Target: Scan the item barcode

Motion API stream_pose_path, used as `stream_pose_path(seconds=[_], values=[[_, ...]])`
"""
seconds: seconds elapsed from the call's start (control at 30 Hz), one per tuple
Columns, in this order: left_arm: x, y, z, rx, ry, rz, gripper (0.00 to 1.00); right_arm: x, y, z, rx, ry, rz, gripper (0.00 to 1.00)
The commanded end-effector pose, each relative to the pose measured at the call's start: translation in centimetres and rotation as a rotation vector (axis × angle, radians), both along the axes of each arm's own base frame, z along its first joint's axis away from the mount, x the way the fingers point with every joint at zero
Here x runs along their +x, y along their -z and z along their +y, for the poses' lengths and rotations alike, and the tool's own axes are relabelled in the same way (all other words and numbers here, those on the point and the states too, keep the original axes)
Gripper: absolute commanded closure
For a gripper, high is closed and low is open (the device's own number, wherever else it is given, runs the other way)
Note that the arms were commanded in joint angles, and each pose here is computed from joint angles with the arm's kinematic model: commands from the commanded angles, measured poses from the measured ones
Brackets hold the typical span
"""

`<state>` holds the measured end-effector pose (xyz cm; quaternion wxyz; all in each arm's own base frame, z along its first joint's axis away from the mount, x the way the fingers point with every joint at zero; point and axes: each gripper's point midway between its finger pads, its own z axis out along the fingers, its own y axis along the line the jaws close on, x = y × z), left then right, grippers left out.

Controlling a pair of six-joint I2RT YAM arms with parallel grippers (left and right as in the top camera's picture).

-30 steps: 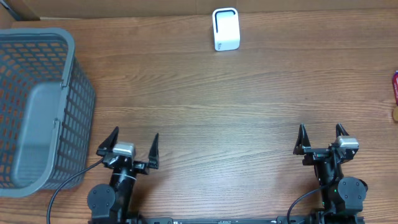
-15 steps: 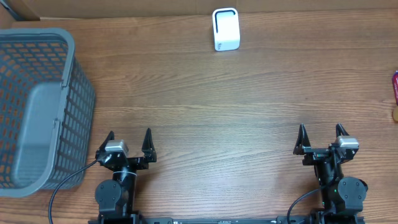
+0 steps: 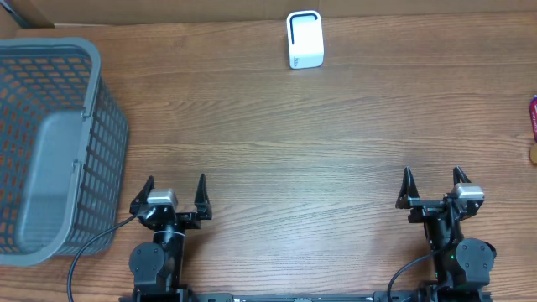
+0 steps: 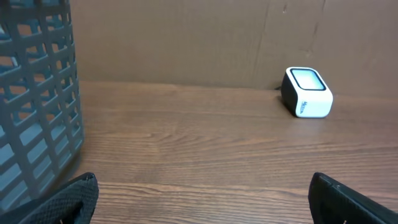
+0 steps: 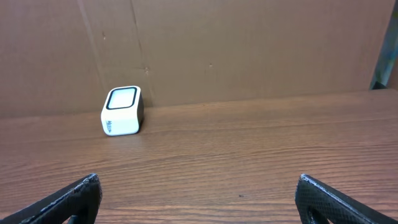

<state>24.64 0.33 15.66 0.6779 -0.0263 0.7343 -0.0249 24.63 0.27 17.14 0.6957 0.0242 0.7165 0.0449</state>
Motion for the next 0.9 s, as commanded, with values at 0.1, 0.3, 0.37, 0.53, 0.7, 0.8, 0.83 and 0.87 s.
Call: stream_pose_path(seconds=[0.1, 0.3, 0.37, 0.53, 0.7, 0.8, 0.83, 0.87], values=[[-0.04, 0.11, 0.11, 0.048, -0.006, -0.001, 0.00, 0.01, 0.12, -0.17, 0.003, 0.008, -0.006, 0.00], [-0.04, 0.14, 0.32, 0.100, -0.015, 0.001, 0.00, 0.01, 0.12, -0.17, 0.003, 0.008, -0.006, 0.00], [-0.05, 0.14, 0.57, 0.102, -0.030, 0.002, 0.00, 0.01, 0.12, -0.18, 0.003, 0.008, -0.006, 0.00], [-0.05, 0.15, 0.57, 0.091, -0.030, 0.002, 0.00, 0.01, 0.12, -0.17, 0.002, 0.008, -0.006, 0.00], [-0.06, 0.16, 0.83, 0.044, -0.048, 0.002, 0.01, 0.01, 0.12, -0.17, 0.002, 0.008, -0.006, 0.00], [-0.06, 0.18, 0.81, 0.042, -0.047, 0.003, 0.00, 0.01, 0.12, -0.17, 0.003, 0.008, -0.006, 0.00], [-0.06, 0.18, 0.81, 0.042, -0.047, 0.003, 0.00, 0.01, 0.12, -0.17, 0.002, 0.008, -0.006, 0.00], [-0.06, 0.19, 0.82, 0.034, -0.048, 0.003, 0.00, 0.01, 0.12, -0.17, 0.002, 0.008, -0.006, 0.00]])
